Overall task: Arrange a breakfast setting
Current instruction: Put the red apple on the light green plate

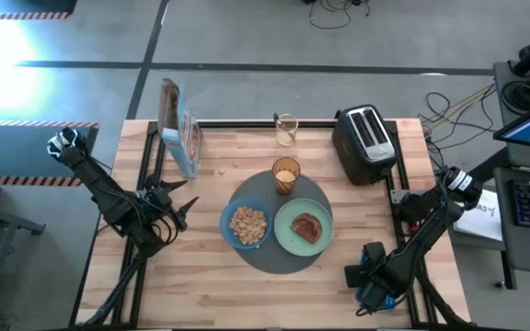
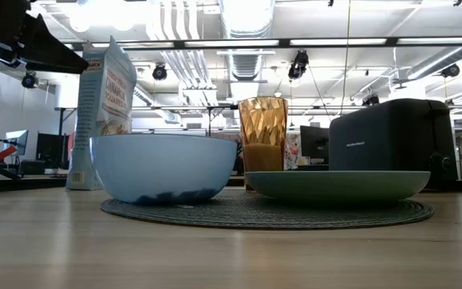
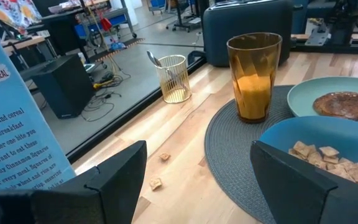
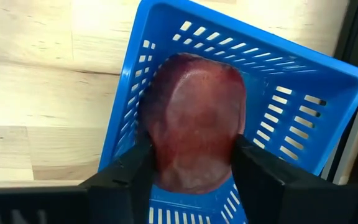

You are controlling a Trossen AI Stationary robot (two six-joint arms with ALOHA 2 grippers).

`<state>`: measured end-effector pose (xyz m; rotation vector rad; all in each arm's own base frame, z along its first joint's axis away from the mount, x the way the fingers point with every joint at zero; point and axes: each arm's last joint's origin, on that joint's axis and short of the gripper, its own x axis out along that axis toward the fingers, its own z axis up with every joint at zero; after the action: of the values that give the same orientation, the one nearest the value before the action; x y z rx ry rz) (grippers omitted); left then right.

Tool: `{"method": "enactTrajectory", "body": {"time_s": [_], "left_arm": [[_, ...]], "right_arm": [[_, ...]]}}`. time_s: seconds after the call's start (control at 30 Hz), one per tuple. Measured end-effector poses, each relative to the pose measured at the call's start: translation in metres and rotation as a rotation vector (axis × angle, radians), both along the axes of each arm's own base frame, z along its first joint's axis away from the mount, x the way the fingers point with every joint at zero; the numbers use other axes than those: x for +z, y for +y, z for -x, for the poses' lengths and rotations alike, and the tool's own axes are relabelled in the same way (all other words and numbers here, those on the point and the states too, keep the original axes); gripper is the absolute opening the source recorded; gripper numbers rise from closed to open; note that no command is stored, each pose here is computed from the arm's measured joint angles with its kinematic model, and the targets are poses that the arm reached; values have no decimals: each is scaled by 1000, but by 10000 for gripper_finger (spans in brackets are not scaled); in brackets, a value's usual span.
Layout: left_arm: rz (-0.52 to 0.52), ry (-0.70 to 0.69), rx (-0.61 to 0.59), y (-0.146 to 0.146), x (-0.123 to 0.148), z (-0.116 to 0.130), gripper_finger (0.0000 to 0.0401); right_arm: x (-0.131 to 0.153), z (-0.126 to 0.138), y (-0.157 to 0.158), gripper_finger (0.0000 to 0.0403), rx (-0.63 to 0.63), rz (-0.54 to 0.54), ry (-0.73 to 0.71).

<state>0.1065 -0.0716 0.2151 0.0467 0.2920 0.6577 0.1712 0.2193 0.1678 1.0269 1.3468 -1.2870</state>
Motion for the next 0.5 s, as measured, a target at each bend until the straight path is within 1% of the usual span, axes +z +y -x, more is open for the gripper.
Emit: {"method": "enactTrajectory", "body": {"time_s": [0.07,0.23,0.37,0.5], "left_arm": [[0,0,0,0,0,0,270],[-1,-2,1,0,0,0,270],[-3,-5,3,0,0,0,270],[-5,-14,5,0,0,0,270]], "right_arm": [[0,0,0,159,5,0,0],[3,0,0,159,34,-16,-6],[18,0,1,158,44,-45,-29],[37,0,0,157,86,-64,-44]]}}
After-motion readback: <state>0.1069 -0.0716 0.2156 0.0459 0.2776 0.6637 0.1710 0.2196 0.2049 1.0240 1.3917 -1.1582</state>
